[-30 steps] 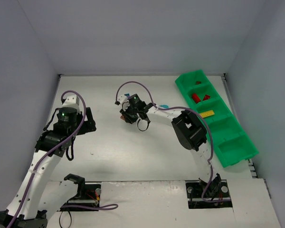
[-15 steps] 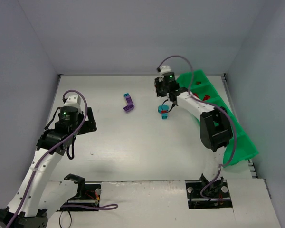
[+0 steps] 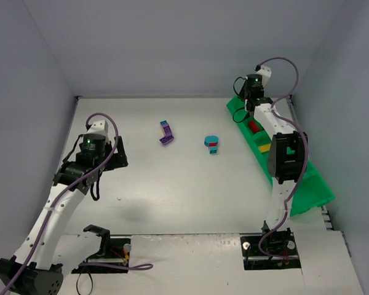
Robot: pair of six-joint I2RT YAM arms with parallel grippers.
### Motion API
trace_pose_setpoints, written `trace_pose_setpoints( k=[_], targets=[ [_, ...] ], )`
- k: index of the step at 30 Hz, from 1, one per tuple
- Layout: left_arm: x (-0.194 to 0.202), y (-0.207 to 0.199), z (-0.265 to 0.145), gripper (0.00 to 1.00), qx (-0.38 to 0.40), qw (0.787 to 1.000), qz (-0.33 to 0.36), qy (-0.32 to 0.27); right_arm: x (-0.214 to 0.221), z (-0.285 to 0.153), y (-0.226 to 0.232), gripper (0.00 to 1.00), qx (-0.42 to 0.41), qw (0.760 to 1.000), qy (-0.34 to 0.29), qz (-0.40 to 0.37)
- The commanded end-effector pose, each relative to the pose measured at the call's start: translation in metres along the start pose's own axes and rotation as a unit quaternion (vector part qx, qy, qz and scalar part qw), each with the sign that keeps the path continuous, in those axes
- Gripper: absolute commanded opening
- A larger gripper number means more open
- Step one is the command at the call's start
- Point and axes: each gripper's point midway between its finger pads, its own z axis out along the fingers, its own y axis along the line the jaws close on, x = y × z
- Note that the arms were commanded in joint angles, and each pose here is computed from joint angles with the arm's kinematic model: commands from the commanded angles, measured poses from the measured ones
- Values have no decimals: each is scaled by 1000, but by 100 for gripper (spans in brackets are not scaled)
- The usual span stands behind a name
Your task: Sort the legos into containers by color
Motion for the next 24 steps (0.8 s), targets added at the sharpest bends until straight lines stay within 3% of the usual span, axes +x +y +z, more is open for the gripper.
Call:
trace_pose_setpoints(
  k=[1,4,5,8,10,17,24],
  targets=[
    [-20,-10,4,80,16,999,3,-32,-29,17,3,7,6,999,-41,29],
    [-23,-13,8,80,21,999,8,-33,-23,31,-1,19,10,999,-35,31],
    [-24,-14,9,80,23,999,9,-34,-24,33,-3,31,11,999,-36,34],
    [-26,-19,15,80,32,999,16,-32,-25,37,-2,47,9,999,-37,35],
    [-29,-26,20,80,44,998,20,-33,-27,36,-3,52,7,999,-38,30],
    [-43,-56,43,80,101,993,44,-28,-44,10,5,55,-27,999,-42,3],
    [-64,-98,86,80,149,983,101,-23,-58,-67,30,55,-136,990,-36,4]
  ],
)
